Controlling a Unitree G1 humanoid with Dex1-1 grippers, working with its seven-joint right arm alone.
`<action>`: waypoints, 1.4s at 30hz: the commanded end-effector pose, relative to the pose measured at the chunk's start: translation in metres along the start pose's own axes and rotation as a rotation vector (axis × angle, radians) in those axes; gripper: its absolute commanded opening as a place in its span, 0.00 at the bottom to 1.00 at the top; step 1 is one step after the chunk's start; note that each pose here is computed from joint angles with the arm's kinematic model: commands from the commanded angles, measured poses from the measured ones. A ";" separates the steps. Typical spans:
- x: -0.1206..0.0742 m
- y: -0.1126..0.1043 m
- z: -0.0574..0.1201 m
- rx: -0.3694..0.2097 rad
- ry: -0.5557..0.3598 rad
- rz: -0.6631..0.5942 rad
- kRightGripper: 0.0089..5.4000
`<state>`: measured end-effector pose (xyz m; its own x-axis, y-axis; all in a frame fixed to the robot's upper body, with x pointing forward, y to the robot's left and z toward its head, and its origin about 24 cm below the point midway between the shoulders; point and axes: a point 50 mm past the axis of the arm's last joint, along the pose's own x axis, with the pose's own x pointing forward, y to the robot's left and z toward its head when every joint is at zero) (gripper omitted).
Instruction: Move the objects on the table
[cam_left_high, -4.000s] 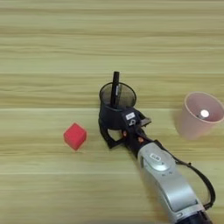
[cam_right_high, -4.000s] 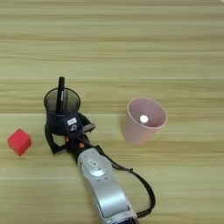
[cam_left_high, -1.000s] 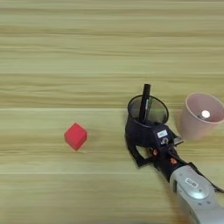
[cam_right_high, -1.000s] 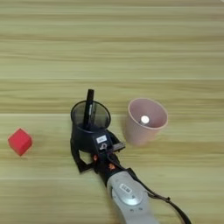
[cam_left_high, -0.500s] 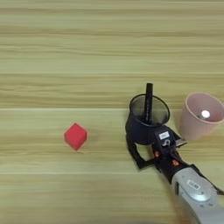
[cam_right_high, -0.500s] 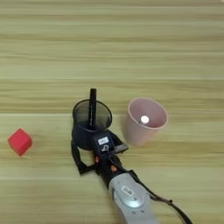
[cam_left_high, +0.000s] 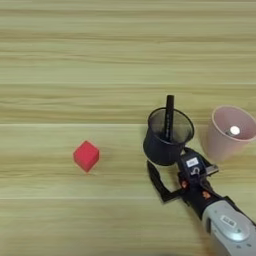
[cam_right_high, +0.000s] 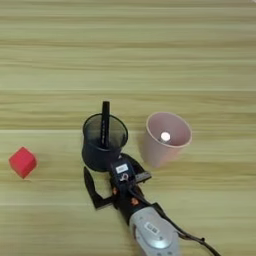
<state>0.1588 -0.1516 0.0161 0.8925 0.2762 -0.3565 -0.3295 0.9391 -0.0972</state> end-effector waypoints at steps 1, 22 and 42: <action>-0.013 -0.003 -0.023 -0.025 0.155 -0.004 1.00; -0.057 0.010 -0.003 -0.046 0.196 0.206 1.00; -0.060 0.017 0.069 -0.053 -0.118 0.422 1.00</action>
<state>0.1194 -0.1414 0.0836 0.6999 0.6302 -0.3361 -0.6633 0.7480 0.0214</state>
